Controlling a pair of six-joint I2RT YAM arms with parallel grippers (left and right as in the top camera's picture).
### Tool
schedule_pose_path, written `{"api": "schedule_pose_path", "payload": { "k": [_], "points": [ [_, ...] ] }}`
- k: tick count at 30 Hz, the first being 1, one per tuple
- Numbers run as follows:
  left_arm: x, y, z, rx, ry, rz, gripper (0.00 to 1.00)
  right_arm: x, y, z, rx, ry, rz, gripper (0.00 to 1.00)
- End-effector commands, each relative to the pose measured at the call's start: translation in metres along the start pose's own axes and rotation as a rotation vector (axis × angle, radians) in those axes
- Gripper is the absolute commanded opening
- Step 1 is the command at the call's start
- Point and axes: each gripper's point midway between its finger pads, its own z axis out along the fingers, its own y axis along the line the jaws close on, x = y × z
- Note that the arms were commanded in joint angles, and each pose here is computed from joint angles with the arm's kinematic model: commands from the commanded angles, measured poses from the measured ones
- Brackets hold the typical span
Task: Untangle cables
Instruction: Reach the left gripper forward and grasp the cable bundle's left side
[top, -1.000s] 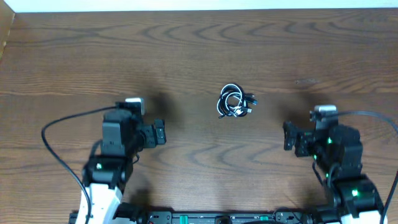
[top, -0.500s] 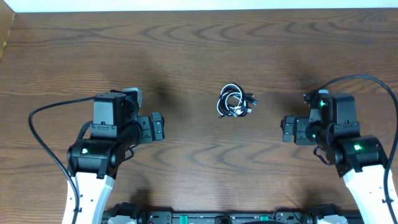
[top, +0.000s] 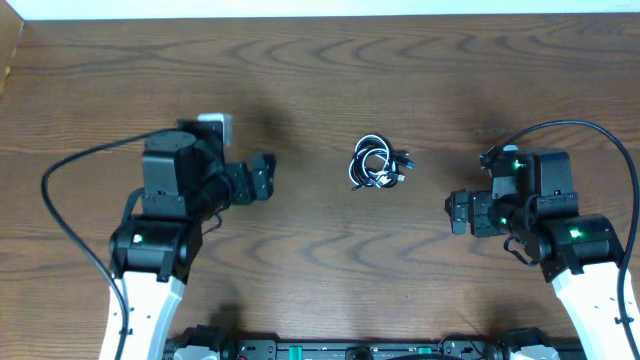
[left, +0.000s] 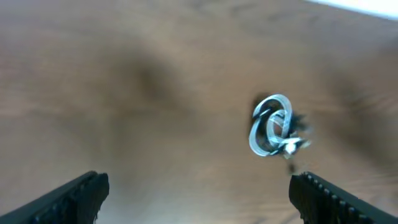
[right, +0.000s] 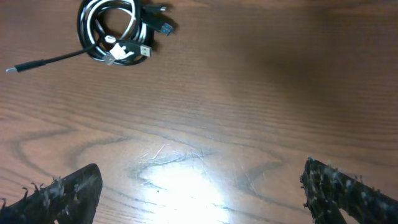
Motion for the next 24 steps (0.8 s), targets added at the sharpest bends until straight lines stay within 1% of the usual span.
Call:
{"api": "schedule_pose_path", "payload": {
  "k": [1, 4, 7, 11, 13, 20, 24],
  "points": [
    [-0.010, -0.015, 0.012, 0.084, 0.029, -0.034, 0.98, -0.009, 0.005, -0.007, -0.020, -0.031, -0.023, 0.99],
    [-0.017, -0.019, 0.030, 0.087, 0.074, -0.033, 0.98, -0.008, 0.005, -0.007, -0.020, -0.029, -0.023, 0.99],
    [-0.028, -0.030, 0.057, 0.100, 0.140, -0.022, 0.98, -0.008, 0.005, -0.007, -0.019, -0.029, -0.023, 0.99],
    [-0.028, -0.043, 0.087, 0.120, 0.199, 0.004, 0.98, -0.008, 0.005, -0.007, -0.019, -0.030, -0.023, 0.99],
    [-0.021, -0.051, 0.105, 0.136, 0.223, 0.022, 0.99, -0.008, 0.005, -0.007, -0.019, -0.030, -0.023, 0.99],
    [0.014, -0.081, 0.160, 0.182, 0.303, 0.091, 0.94, -0.008, 0.005, -0.007, -0.020, -0.029, -0.023, 0.99],
    [0.039, -0.080, 0.192, 0.087, 0.330, 0.156, 0.94, -0.008, 0.005, -0.007, -0.020, -0.029, -0.023, 0.99]
  ]
}}
